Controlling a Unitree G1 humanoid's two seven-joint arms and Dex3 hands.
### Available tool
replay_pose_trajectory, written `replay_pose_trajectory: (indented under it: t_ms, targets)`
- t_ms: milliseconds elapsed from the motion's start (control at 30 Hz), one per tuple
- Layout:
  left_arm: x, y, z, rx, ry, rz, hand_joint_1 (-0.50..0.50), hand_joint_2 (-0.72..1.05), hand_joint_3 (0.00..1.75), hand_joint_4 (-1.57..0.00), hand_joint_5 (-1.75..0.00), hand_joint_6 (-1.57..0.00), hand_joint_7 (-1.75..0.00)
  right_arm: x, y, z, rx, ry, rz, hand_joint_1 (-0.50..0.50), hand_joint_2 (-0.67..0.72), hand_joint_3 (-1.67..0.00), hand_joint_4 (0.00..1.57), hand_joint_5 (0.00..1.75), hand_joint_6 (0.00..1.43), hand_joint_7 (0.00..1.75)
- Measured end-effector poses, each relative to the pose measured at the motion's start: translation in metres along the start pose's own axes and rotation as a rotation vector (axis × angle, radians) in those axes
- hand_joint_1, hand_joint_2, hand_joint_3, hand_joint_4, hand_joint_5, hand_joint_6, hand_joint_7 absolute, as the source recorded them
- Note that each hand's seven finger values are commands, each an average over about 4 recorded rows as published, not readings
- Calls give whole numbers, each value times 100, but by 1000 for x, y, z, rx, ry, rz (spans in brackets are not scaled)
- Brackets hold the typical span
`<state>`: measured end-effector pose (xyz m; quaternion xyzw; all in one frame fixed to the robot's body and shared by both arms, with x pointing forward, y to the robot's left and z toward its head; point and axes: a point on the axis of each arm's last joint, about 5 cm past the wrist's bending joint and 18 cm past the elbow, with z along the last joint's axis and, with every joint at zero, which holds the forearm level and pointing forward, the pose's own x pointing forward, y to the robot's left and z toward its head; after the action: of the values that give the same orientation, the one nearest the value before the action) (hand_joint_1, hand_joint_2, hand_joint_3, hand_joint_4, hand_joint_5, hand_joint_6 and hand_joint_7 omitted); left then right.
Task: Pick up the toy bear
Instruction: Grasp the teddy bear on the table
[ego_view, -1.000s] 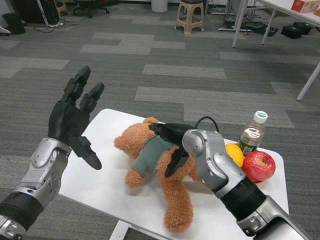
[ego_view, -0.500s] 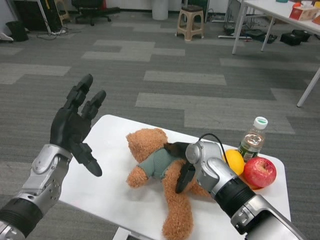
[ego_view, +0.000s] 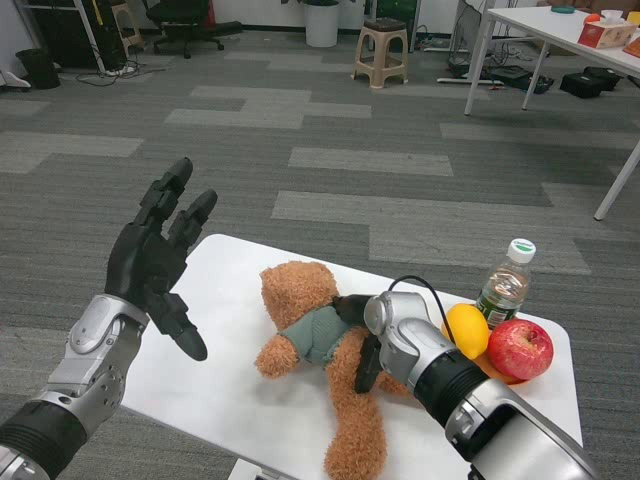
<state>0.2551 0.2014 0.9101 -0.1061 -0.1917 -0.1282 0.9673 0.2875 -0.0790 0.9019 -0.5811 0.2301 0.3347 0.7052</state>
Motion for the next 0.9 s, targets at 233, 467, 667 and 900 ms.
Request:
replay_pose_trajectory:
  t_ms: [233, 467, 667, 900]
  targets:
    - [0, 0, 0, 0, 0, -1, -48, -64, 9, 0, -41, 0, -14, 1, 9, -6, 33, -24, -48, -29, -49, -36, 0, 87, 0, 7]
    - [0, 0, 0, 0, -2, -2, -48, -64, 9, 0, -31, 0, -14, 3, 14, -18, 114, -33, -55, -33, -57, -151, 0, 87, 0, 10]
    - [0, 0, 0, 0, -2, -2, -48, -64, 9, 0, -33, 0, -14, 5, 17, -31, 206, -36, -60, -33, -60, -151, 0, 78, 0, 30]
    - [0, 0, 0, -1, -2, -1, -48, -64, 9, 0, -38, 0, -14, 3, 15, -41, 267, -43, -48, -33, -67, -151, 0, 121, 6, 99]
